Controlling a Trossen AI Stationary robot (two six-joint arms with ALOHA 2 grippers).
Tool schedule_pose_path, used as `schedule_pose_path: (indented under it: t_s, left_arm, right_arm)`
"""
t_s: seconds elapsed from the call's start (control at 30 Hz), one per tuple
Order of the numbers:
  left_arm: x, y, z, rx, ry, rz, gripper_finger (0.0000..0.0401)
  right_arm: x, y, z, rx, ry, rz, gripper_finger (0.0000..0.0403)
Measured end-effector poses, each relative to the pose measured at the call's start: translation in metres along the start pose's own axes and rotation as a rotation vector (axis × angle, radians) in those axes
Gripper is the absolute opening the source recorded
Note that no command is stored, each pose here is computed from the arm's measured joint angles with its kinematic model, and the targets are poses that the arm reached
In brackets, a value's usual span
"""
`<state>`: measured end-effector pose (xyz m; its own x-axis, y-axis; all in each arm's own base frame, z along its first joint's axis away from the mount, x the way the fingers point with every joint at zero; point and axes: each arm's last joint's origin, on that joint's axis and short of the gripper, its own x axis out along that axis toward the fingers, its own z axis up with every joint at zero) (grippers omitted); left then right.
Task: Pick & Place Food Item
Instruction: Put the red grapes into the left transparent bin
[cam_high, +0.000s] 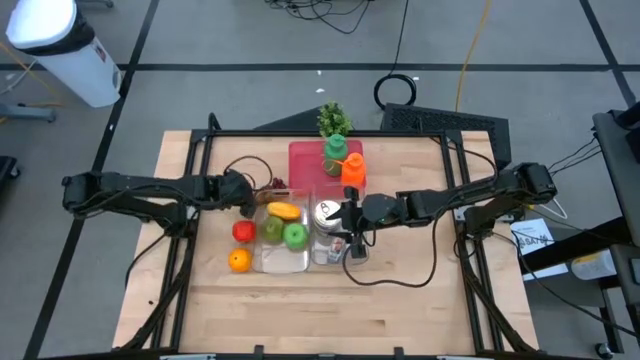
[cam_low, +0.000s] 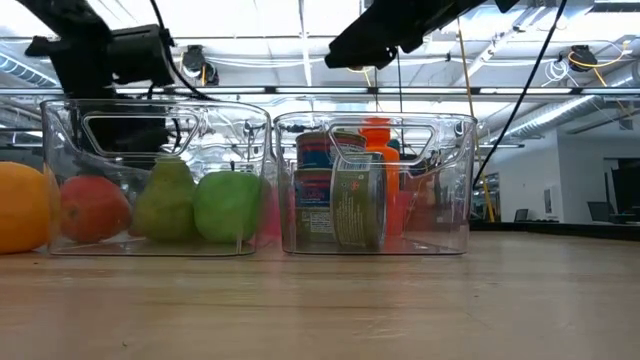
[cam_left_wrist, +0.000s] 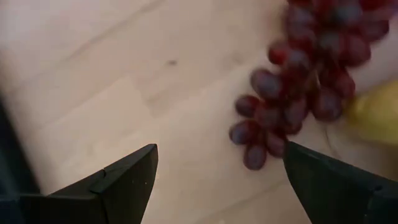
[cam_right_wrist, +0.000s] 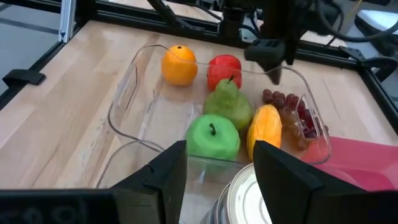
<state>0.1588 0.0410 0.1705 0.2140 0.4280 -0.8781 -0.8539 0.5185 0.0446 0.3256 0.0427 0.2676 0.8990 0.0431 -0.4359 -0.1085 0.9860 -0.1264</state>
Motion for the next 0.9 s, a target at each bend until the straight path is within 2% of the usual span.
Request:
schedule_pose_path:
  t_s: [0.23,0.43,0.57,0.8,0.9]
  left_arm:
    - [0.019,-0.002,-0.015,0.14,-0.018,-0.114,0.0351]
    - [0.025,-0.007,-0.013,0.259,-0.146,-0.194,0.0351]
    - [0.032,-0.007,-0.017,0.258,-0.186,-0.219,0.0351]
    - [0.043,0.005,-0.03,0.226,-0.155,-0.141,0.035]
    - [0.045,0.006,-0.03,0.218,-0.153,-0.136,0.0332]
  right_arm:
    - [0.0,0.0,0.0,0.002,0.0,0.0,0.0169]
    - [0.0,0.0,0.0,0.0,0.0,-0.001,0.0169]
    - [0.0,0.0,0.0,-0.009,0.0,-0.001,0.0169]
    - [0.0,0.0,0.0,-0.014,0.0,-0.001,0.0169]
    - [0.0,0.0,0.0,-0.014,-0.003,-0.001,0.0169]
